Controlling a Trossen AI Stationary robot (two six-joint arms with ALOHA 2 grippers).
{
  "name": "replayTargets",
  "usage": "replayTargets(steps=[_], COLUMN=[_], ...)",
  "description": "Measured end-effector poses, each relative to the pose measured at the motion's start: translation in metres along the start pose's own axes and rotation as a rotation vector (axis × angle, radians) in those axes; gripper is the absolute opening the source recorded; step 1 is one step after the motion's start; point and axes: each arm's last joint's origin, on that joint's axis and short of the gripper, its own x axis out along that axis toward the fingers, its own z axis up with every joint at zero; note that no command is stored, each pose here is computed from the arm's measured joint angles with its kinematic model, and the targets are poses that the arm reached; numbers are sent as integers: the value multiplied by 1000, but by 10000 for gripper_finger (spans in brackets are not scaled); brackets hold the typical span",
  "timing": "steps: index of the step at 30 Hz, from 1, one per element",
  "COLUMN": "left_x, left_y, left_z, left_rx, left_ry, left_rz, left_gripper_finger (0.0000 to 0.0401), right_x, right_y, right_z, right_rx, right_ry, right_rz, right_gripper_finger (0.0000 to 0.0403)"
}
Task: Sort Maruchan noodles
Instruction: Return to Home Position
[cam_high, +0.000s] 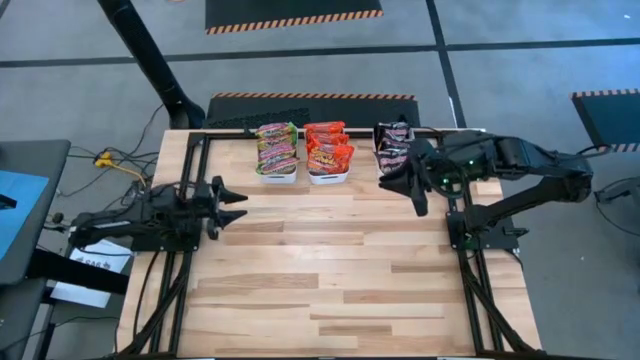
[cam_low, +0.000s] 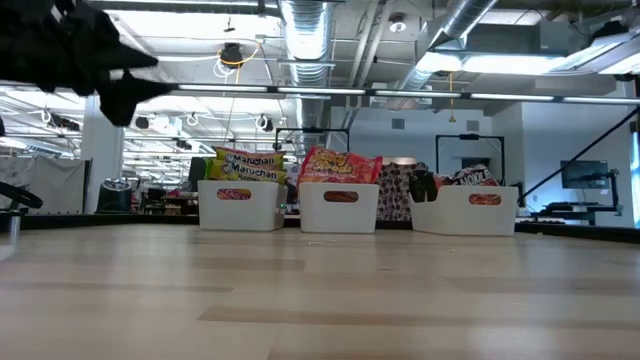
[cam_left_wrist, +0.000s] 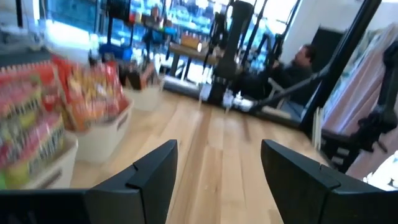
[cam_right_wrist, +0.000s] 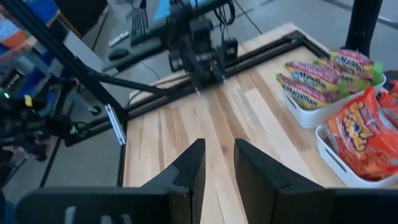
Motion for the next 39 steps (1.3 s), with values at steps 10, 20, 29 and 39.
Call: replayTargets(steps=[10, 20, 29, 39], left_x=[6, 6, 6, 6], left_y=[8, 9, 8, 9], left_z=[-29, -28, -29, -29], left_rx=[-51, -130, -24, -14], left_ry=[37, 16, 37, 34], left_rz=[18, 52, 14, 30], left_gripper_finger=[217, 217, 217, 217], right_x=[-20, -103, -150, -95], right_y=[-6, -19, -44, -80], right_z=[7, 3, -50, -131], right_rx=[-13, -209, -215, -208], right_ry=[-89, -317, -377, -470], right_rz=[-3, -70, -126, -104], right_gripper_finger=[111, 111, 111, 111])
